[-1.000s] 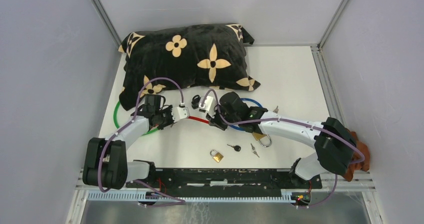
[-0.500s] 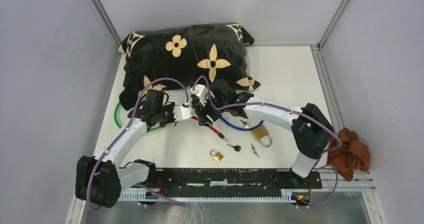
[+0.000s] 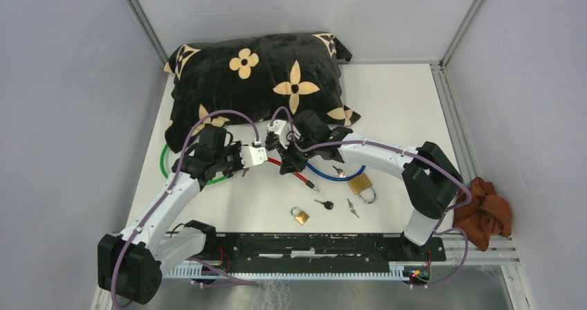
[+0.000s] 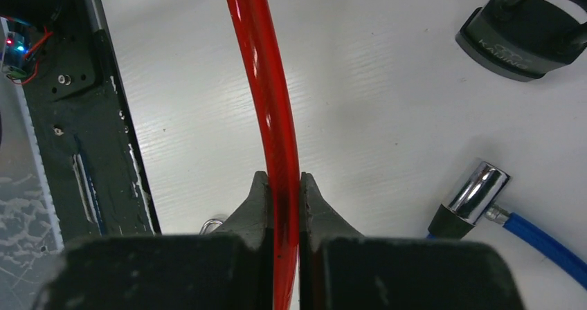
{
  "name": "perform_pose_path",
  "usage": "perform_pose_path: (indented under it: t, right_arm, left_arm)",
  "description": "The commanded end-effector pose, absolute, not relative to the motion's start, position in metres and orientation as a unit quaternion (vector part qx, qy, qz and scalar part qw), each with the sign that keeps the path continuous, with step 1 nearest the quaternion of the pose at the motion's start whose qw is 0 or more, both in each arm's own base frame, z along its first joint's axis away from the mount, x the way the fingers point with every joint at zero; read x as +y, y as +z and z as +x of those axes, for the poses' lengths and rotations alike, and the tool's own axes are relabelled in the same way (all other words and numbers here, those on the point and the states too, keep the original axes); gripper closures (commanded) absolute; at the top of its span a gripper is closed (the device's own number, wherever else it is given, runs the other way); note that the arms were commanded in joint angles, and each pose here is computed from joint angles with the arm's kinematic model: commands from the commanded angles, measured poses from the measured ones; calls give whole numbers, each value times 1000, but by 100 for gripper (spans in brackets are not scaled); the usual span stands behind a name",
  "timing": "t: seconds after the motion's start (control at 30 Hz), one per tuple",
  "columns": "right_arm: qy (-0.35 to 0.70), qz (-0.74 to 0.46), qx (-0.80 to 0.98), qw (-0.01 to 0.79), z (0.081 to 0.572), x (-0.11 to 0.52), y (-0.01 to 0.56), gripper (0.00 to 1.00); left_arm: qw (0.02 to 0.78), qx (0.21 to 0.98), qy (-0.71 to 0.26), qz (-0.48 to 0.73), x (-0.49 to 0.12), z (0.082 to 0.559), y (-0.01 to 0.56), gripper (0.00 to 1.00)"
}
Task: Lock with the key
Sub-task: Pick up the lock from the center of the board.
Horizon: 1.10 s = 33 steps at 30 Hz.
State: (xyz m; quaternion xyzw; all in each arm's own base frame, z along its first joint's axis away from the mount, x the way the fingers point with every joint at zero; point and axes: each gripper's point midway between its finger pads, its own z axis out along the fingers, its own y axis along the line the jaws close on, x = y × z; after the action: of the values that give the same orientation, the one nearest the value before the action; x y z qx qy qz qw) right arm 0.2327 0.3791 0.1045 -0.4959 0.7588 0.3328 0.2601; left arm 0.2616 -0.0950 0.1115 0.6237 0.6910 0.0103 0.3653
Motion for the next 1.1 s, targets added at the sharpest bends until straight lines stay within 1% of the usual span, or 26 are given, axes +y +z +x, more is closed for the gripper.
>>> perform_pose_path:
  t: [0.0,0.03,0.07,0.13,0.2,0.23,0.27,0.33,0.37,0.47,0.57,0.6,0.7,0.8,0.9,1.07]
  right_arm:
    - [311,-500,750,302,245,374,128,100]
    - [308,-504,742,317,248,373,137,100]
    - [310,-508,729,338,249,373,150,100]
    - [313,-513,695,396,251,369,181,100]
    - [307,-515,654,462,252,363,215,100]
    - [301,-516,633,493,251,357,232,100]
    - [293,-521,612,518,249,352,242,100]
    - [270,-518,579,569,249,337,264,100]
    - [258,-515,568,588,249,328,272,100]
    - [234,-506,542,629,249,305,299,100]
    - [204,-488,528,664,253,283,321,100]
    - [197,-480,522,676,254,277,329,100]
    - [190,-458,495,713,251,264,357,100]
    - [209,-455,456,736,238,263,380,100]
    - [215,-453,441,744,234,262,391,100]
    - [221,-448,424,756,233,260,406,100]
  left_arm:
    - [452,689,-48,565,-124,266,171,98]
    - [460,694,-68,549,-129,263,180,96]
    - [466,699,-95,534,-136,259,188,90]
    - [472,708,-150,504,-148,245,200,68]
    - [470,708,-192,491,-156,230,202,50]
    - [468,711,-209,482,-159,224,202,43]
    - [468,713,-220,474,-160,220,203,36]
    - [477,718,-233,451,-162,218,209,28]
    - [486,717,-233,442,-161,218,214,21]
    - [518,707,-227,424,-158,220,235,11]
    - [541,702,-213,411,-151,222,251,2]
    - [547,701,-206,407,-148,223,255,1]
    - [557,701,-191,402,-141,225,257,0]
    - [551,705,-193,402,-141,226,241,0]
    - [539,696,-230,414,-152,219,225,0]
    - [515,649,-327,455,-178,190,209,0]
